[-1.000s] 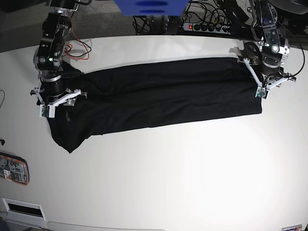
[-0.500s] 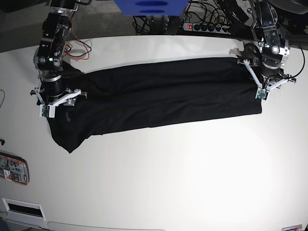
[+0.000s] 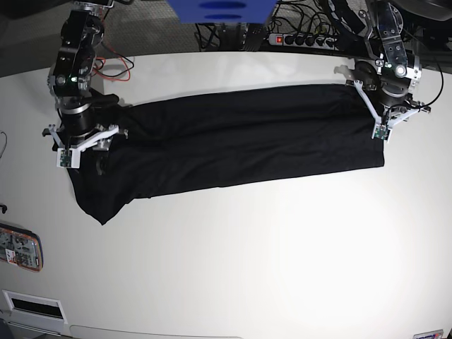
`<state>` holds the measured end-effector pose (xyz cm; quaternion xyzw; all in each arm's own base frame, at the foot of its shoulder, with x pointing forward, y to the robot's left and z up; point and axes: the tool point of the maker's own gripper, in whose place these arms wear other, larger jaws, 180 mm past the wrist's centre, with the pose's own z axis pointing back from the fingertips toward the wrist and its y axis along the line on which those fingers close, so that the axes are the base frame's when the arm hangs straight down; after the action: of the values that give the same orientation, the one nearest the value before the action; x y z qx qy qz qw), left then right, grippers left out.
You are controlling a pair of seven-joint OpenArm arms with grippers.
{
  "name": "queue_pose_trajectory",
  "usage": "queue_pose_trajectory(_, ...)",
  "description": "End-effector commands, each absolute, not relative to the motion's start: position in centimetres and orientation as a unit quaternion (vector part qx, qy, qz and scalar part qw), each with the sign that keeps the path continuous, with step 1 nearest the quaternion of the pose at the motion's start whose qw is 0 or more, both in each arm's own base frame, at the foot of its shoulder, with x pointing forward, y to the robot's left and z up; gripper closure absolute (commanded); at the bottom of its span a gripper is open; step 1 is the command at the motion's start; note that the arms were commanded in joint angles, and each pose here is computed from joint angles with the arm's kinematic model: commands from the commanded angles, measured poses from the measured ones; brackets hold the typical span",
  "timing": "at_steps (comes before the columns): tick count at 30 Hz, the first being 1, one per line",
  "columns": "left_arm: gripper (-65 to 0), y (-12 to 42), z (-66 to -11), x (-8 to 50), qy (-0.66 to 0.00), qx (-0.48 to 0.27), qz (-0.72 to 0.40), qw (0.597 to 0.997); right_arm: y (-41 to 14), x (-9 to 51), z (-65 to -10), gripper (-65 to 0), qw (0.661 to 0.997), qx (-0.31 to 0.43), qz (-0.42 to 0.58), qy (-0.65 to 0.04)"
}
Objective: Fold the T-shirt properly
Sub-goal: 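Lower the hem onto the collar edge and hold with both grippers, then release the hem and open both grippers above the strip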
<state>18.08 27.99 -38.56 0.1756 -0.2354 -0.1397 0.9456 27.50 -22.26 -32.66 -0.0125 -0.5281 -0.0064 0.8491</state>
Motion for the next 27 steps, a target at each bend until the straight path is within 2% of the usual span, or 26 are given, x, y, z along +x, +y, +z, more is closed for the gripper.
queue_pose_trajectory(1, -18.6, 28.3, -37.5, 18.6, -0.251, 0.187, -0.142, 0.939, -22.4, 28.1, -31.0, -31.3, 0.833, -0.015, -0.002, -0.553)
queue_pose_trajectory(12, -18.3, 26.6, -35.5, 18.7, -0.283, 0.182, -0.141, 0.931, -22.2, 28.2, -30.9, -31.3, 0.832, -0.013, 0.000, -0.554)
queue_pose_trajectory(16, -18.3, 23.6, -35.6, 20.5, -0.308, 0.150, -0.150, 0.927, -22.0, 28.5, -30.8, -31.3, 0.830, -0.012, 0.002, -0.557)
queue_pose_trajectory(21, -18.3, 23.0, -34.0, 23.4, -0.348, 0.147, -0.139, 0.916, -19.3, 31.9, -29.2, -31.3, 0.823, 0.016, 0.024, -0.568)
queue_pose_trajectory(25, -18.3, 23.0, -33.0, 24.9, -0.367, 0.150, -0.135, 0.908, -18.0, 35.4, -25.9, -31.3, 0.800, 0.028, 0.038, -0.599)
queue_pose_trajectory(27, -18.3, 22.8, -32.7, 25.6, -0.375, 0.148, -0.134, 0.905, -18.3, 36.0, -27.1, -31.3, 0.808, 0.030, 0.031, -0.588)
